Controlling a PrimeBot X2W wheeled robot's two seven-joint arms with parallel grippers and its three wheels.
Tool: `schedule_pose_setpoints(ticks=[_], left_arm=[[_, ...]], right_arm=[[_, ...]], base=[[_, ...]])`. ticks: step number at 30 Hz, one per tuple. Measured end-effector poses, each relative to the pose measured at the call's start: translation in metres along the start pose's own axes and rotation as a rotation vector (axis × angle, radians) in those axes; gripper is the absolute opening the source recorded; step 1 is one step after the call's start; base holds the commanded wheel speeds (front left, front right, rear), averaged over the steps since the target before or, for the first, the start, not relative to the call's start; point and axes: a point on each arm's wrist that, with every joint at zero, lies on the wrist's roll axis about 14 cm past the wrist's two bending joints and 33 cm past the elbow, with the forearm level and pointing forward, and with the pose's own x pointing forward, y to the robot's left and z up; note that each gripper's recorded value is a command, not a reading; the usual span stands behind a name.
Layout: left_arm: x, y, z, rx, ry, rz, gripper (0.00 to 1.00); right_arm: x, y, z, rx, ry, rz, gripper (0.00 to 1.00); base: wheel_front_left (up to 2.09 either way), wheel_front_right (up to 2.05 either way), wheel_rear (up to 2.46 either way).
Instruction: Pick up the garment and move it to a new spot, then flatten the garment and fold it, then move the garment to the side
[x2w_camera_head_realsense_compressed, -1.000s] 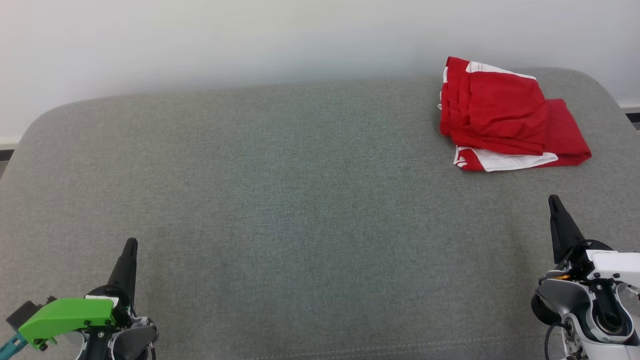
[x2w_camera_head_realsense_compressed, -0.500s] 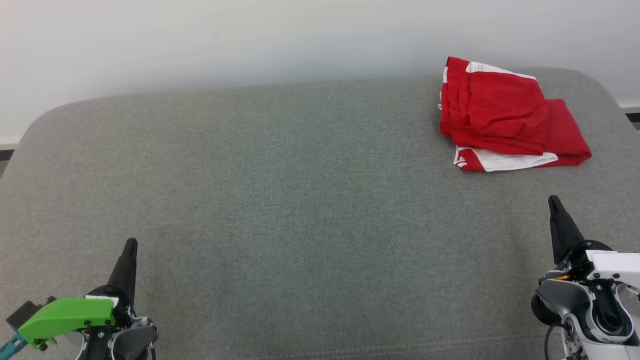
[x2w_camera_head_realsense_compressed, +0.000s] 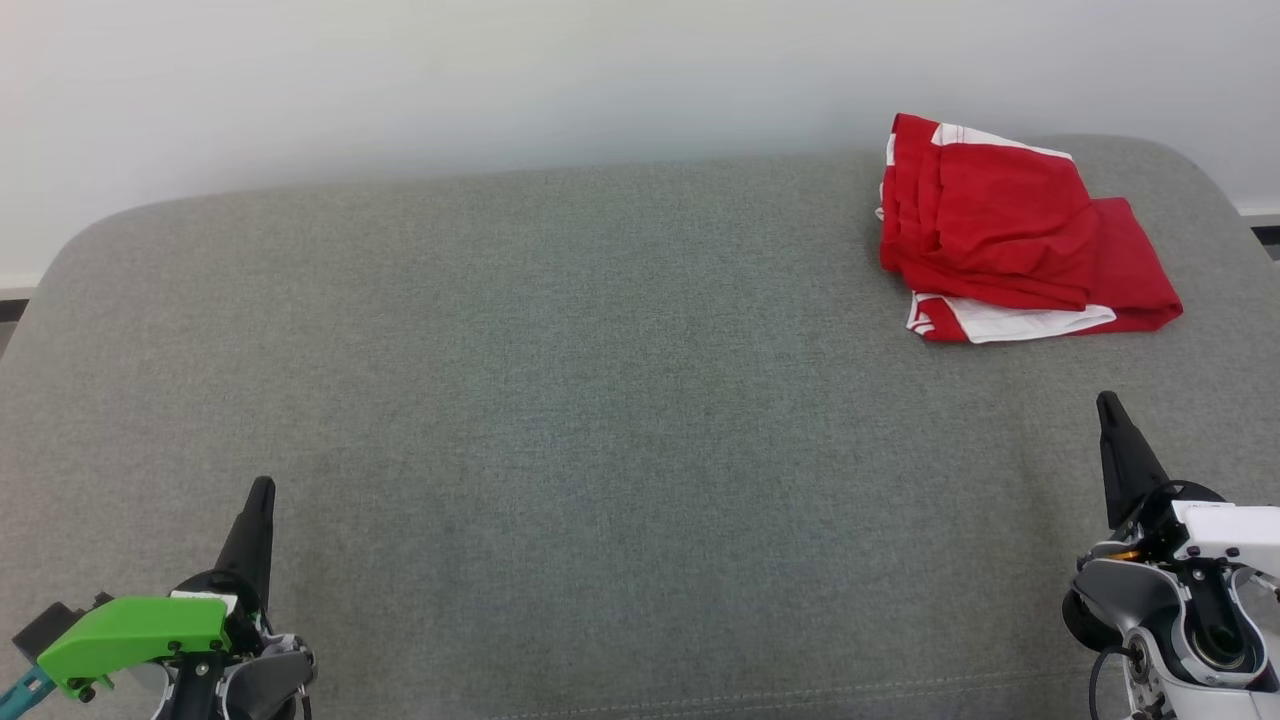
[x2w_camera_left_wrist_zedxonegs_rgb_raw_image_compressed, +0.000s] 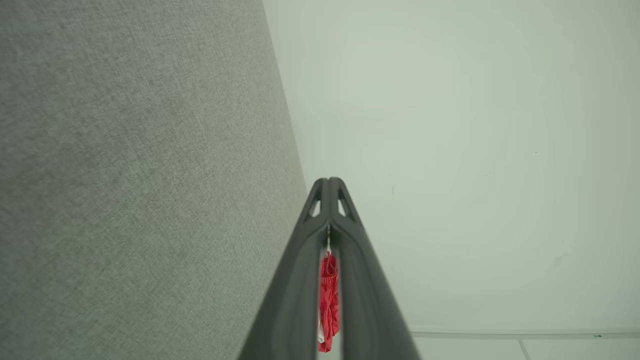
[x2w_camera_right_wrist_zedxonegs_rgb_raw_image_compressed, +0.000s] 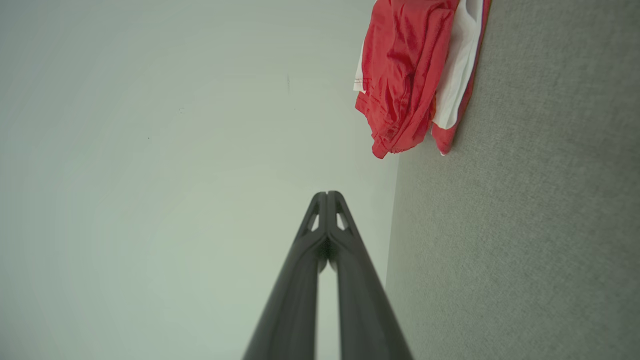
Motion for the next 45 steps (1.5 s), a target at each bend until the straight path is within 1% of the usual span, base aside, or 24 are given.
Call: schedule_pose_setpoints(ticks=[45], left_arm=[[0.0003,0.0,0.0004,0.0,-0.001,0.0,0.0]], right_arm=[[-0.0001,-0.0012,0.0003,0.001,-0.001,-0.003,0.0]], base=[[0.0,0.0,0.0]])
